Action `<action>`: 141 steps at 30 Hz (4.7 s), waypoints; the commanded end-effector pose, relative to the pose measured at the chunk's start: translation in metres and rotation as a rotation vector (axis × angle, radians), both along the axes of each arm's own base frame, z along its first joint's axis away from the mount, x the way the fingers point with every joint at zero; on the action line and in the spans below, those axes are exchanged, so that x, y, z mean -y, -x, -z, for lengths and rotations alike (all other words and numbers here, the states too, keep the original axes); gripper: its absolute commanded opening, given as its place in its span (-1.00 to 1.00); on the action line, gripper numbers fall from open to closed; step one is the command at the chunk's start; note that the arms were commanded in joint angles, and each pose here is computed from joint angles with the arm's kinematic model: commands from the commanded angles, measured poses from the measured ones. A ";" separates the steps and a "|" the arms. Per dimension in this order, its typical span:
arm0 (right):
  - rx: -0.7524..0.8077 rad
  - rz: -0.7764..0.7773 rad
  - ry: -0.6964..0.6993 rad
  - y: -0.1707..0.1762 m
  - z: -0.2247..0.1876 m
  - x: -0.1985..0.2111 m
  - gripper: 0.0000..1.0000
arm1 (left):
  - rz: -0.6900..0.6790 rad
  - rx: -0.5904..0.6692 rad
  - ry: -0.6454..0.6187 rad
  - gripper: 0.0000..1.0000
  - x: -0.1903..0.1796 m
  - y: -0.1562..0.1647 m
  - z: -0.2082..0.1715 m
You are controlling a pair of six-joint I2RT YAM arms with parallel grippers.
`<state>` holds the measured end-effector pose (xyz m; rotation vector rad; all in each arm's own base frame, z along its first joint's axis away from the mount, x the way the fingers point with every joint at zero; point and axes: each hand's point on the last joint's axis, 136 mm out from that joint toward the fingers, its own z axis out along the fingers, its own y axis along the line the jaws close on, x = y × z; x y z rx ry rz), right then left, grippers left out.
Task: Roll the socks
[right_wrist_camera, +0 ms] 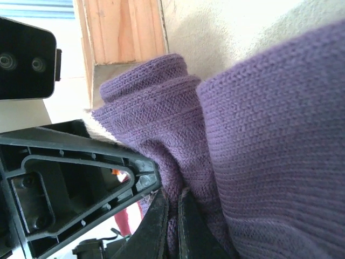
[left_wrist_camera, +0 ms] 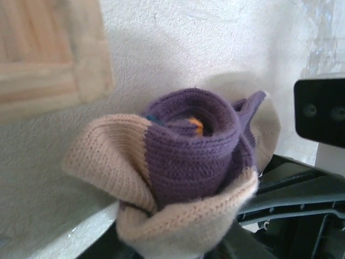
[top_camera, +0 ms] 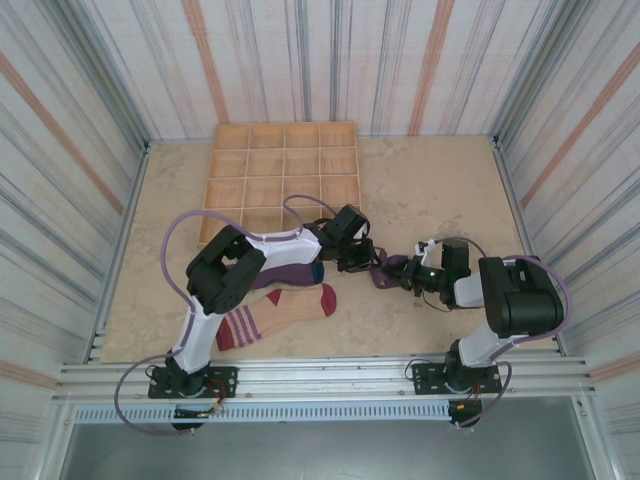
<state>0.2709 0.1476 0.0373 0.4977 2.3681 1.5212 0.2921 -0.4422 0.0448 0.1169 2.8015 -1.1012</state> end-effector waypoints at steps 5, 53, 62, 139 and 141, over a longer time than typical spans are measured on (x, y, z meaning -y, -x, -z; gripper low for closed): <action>0.022 -0.074 0.243 0.016 -0.014 -0.011 -0.36 | 0.008 0.018 -0.092 -0.76 -0.020 -0.002 0.011; 0.525 -0.353 0.959 0.038 0.009 -0.091 -0.93 | -0.141 -0.078 -0.077 -0.68 -0.085 0.018 -0.013; 0.183 -0.265 0.654 0.049 0.029 -0.057 -1.00 | -0.158 -0.024 -0.062 0.22 -0.096 0.009 -0.033; 0.628 -0.284 1.198 0.017 -0.037 -0.079 0.33 | -0.108 -0.040 -0.180 -1.00 -0.087 0.016 -0.008; 0.630 -0.287 1.212 0.013 -0.032 -0.082 0.29 | -0.107 -0.041 -0.177 -1.00 -0.086 0.016 -0.008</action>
